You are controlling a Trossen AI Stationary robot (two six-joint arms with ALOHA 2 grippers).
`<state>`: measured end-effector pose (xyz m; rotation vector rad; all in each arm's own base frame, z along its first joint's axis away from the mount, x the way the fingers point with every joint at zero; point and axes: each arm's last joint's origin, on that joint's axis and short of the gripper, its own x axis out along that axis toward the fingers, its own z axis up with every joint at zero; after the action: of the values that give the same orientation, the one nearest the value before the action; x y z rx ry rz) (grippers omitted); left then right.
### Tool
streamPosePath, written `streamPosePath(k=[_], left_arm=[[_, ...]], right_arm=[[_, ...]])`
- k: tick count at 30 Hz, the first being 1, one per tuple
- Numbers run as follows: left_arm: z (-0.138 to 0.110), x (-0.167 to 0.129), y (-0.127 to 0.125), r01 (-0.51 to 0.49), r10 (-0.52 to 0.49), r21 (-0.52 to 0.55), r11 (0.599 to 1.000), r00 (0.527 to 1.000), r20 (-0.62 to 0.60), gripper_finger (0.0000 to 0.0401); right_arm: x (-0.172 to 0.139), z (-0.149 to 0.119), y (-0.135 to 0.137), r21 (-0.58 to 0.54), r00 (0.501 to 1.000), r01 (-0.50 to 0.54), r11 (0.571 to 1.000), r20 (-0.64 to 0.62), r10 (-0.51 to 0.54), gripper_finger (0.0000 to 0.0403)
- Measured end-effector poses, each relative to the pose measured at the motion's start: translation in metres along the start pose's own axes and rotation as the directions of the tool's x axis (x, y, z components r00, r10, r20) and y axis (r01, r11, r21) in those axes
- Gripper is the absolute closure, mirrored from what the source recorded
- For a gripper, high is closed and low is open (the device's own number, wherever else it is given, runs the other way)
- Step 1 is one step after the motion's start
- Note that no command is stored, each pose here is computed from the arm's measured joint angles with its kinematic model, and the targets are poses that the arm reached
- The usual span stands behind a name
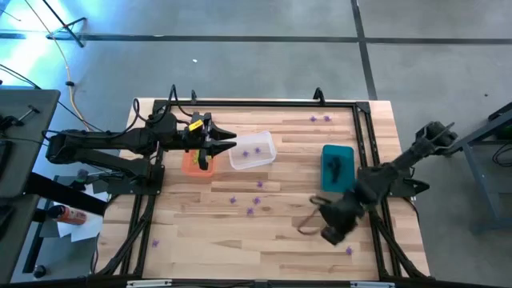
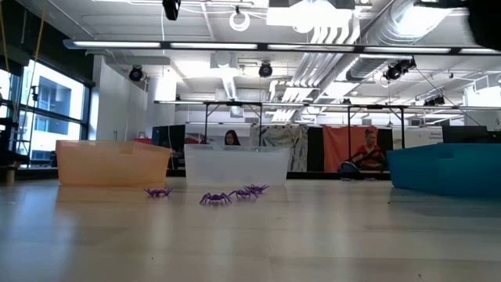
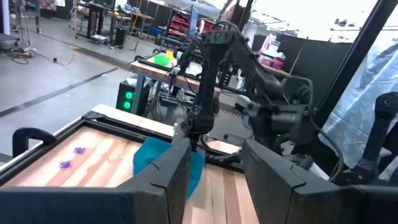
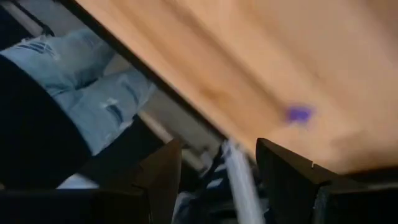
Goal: Sort Halloween decoration
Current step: Put the purple spider toy into the transparent bin
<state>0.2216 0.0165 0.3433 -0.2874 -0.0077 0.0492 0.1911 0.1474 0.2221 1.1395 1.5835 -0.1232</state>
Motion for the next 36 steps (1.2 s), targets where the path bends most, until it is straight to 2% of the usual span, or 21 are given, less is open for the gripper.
streamPosePath(k=[3,8,11,14,18,21,24,30,36], left_arm=[[0.000,0.000,0.000,0.000,0.000,0.000,1.000,1.000,-0.001,0.0270],[-0.001,0.000,0.000,-0.001,0.001,0.000,1.000,1.000,-0.006,0.0270],[-0.001,0.000,0.000,-0.002,0.002,0.000,1.000,1.000,-0.009,0.0270],[-0.001,0.000,0.000,-0.002,0.002,0.000,1.000,1.000,-0.009,0.0270],[-0.001,0.000,0.000,-0.002,0.001,-0.021,1.000,1.000,-0.009,0.0270],[-0.001,0.000,0.000,-0.002,0.001,-0.026,1.000,1.000,-0.012,0.0270],[-0.002,0.000,0.000,-0.003,0.002,-0.026,1.000,1.000,-0.017,0.0270],[-0.002,0.000,0.000,-0.003,0.003,-0.049,0.999,1.000,-0.017,0.0270],[-0.002,0.000,0.000,-0.003,0.002,-0.053,0.999,1.000,-0.016,0.0270]], right_arm=[[0.026,-0.018,-0.012,0.104,0.998,0.006,0.995,-0.063,0.000,0.0201],[0.051,-0.033,-0.043,0.251,0.990,0.115,0.961,-0.106,-0.091,0.0201],[0.057,-0.036,-0.053,0.246,0.985,0.153,0.957,-0.111,-0.129,0.0201],[0.059,-0.035,-0.058,0.198,0.985,0.161,0.967,-0.092,-0.145,0.0201],[0.066,-0.037,-0.056,-0.029,0.989,0.132,0.991,-0.063,-0.133,0.0209],[0.077,-0.043,-0.057,-0.174,0.986,0.137,0.975,-0.075,-0.152,0.0221],[0.091,-0.048,-0.060,-0.272,0.980,0.158,0.949,-0.078,-0.185,0.0234],[0.108,-0.049,-0.064,-0.308,0.970,0.196,0.931,-0.075,-0.229,0.0249],[0.105,-0.045,-0.062,-0.300,0.975,0.185,0.936,-0.061,-0.213,0.0251]])
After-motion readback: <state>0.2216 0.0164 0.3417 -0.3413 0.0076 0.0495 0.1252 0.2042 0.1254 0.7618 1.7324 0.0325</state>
